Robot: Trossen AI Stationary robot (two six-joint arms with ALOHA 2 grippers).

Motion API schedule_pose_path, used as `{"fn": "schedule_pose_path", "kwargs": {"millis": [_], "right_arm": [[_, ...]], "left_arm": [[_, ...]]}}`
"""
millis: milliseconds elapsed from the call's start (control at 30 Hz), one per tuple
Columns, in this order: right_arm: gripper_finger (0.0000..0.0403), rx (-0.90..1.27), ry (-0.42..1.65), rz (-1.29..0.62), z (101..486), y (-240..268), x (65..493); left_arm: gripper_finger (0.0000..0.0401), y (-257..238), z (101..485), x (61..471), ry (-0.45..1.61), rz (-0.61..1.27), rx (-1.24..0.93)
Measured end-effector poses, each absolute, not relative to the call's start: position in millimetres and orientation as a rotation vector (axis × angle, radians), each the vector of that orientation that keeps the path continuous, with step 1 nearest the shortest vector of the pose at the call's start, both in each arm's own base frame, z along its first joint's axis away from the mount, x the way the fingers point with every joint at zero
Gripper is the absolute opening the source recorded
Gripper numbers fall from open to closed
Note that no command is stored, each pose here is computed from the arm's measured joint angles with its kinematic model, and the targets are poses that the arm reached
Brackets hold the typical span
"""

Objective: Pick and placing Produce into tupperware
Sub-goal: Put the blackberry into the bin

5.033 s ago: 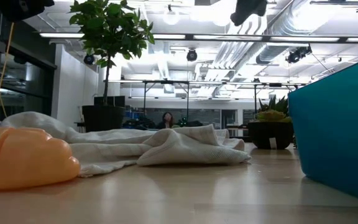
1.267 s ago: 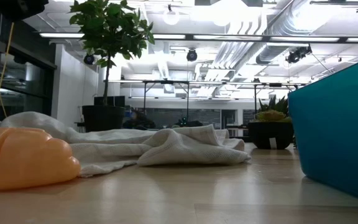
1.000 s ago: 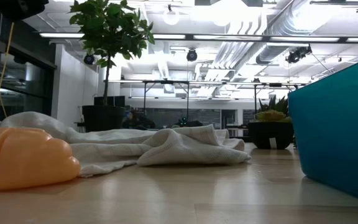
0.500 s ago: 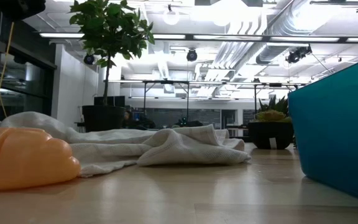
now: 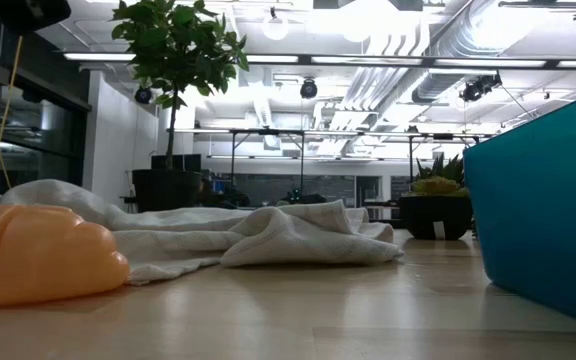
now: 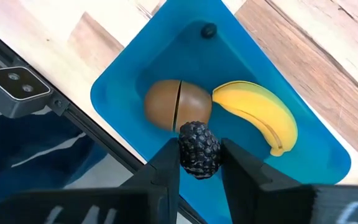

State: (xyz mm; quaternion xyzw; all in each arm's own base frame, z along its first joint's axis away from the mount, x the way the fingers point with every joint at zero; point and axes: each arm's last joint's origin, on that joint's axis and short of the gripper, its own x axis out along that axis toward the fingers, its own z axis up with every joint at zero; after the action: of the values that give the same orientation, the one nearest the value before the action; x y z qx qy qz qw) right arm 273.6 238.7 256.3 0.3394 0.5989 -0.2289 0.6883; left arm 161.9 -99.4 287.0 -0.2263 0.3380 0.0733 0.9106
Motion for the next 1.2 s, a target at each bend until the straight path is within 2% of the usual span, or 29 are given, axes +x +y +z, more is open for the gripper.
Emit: {"fn": "schedule_pose_path", "kwargs": {"millis": [1200], "right_arm": [[0.0074,0.784,1.363,-0.524,256.4,238.6,272.6]], "left_arm": [[0.0156,-99.4,287.0,161.9,0.699,0.138,-0.43]]}}
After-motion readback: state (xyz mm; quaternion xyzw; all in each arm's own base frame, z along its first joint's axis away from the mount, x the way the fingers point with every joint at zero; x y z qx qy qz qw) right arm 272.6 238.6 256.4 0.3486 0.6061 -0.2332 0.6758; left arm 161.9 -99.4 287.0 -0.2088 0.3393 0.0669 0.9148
